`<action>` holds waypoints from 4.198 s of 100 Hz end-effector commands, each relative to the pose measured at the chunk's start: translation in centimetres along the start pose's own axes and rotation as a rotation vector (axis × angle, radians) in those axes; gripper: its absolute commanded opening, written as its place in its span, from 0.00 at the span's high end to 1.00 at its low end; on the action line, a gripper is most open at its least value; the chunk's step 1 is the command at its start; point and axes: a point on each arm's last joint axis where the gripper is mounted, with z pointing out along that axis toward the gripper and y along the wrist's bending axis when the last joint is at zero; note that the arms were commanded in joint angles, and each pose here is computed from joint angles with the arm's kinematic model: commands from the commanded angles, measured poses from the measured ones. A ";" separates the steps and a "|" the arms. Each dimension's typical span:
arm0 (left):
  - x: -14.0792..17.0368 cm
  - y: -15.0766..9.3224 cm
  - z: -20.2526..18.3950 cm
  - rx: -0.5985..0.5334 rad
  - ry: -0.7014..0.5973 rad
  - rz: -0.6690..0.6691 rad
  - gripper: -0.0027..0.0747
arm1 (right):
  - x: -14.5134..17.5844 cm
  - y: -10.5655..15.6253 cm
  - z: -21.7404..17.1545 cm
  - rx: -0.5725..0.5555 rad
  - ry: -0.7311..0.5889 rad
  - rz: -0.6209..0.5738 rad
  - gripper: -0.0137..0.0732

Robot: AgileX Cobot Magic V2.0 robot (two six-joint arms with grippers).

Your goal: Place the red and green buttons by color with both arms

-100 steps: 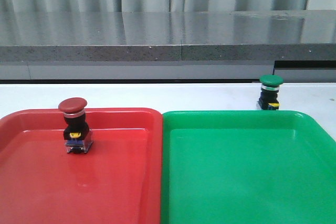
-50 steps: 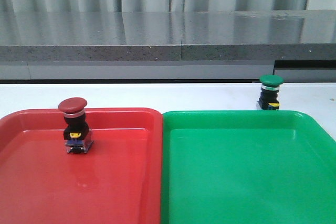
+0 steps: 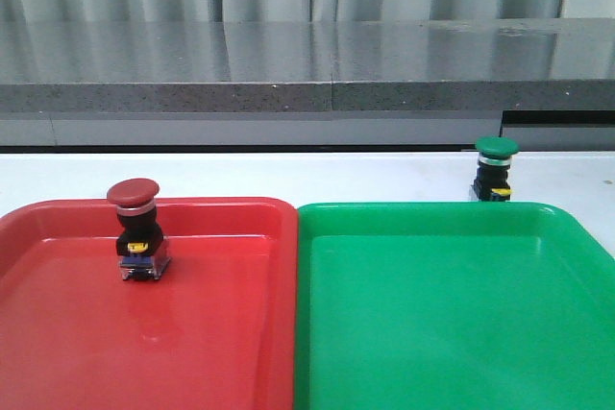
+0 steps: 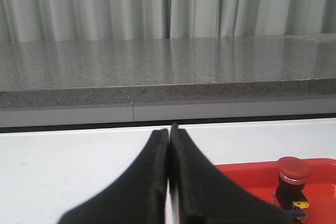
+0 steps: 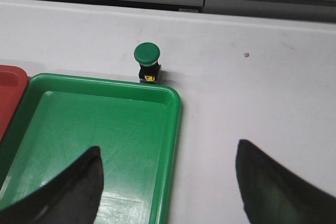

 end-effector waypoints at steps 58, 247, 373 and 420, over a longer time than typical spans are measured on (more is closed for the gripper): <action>0.5 0.0 -0.1 0.000 -0.068 -0.006 0.99 | -8.4 0.9 10.8 -0.044 0.103 0.019 0.20; 0.5 0.0 -0.1 0.000 -0.068 -0.006 0.99 | -11.5 4.0 22.6 -0.105 0.397 -0.039 0.56; 0.5 0.0 -0.1 0.000 -0.068 -0.006 0.99 | -1.8 9.3 22.9 -0.147 0.500 0.000 0.56; 0.5 0.0 -0.1 0.000 -0.068 -0.006 0.99 | -1.6 9.4 23.5 -0.147 0.491 0.002 0.56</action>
